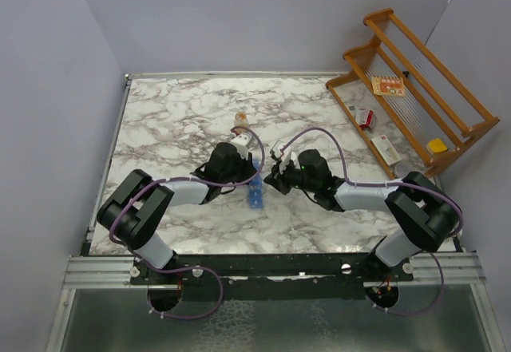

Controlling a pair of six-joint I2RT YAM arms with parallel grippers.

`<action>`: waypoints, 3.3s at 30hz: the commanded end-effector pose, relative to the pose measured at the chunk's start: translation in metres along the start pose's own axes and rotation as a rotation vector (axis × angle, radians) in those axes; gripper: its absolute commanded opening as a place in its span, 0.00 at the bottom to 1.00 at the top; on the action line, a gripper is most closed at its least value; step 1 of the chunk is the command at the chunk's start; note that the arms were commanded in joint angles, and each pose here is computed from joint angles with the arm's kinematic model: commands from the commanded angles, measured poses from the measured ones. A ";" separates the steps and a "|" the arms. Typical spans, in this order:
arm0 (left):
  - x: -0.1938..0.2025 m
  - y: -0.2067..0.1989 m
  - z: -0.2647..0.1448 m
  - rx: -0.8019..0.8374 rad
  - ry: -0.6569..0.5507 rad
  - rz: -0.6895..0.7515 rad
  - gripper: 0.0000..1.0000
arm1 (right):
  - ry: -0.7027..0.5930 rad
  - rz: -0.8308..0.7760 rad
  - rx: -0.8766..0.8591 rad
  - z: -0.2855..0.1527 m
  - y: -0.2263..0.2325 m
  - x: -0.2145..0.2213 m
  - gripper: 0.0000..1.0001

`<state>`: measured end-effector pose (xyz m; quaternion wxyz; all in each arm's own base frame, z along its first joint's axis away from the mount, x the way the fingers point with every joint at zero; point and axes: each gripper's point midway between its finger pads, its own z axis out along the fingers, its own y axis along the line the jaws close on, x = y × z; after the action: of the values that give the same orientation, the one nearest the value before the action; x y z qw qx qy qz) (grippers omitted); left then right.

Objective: Sort the pills into containers
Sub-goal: Pick up the pill container at the center of the board.

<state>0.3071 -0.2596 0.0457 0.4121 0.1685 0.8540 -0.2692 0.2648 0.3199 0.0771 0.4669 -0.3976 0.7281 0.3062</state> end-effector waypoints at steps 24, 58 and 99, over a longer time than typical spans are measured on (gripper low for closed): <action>0.016 0.014 0.002 -0.094 0.116 -0.007 0.14 | -0.090 0.019 -0.111 0.024 0.020 -0.022 0.01; 0.018 0.015 0.005 -0.093 0.125 -0.004 0.13 | -0.069 0.038 -0.167 0.049 0.031 -0.003 0.01; 0.002 0.043 -0.097 -0.359 -0.032 -0.159 0.26 | -0.069 0.242 0.205 -0.033 0.039 -0.058 0.19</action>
<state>0.2897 -0.1687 0.1016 0.4662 0.0408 0.8743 -0.1291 0.2261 0.3498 0.1301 0.4596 -0.2954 0.7747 0.3183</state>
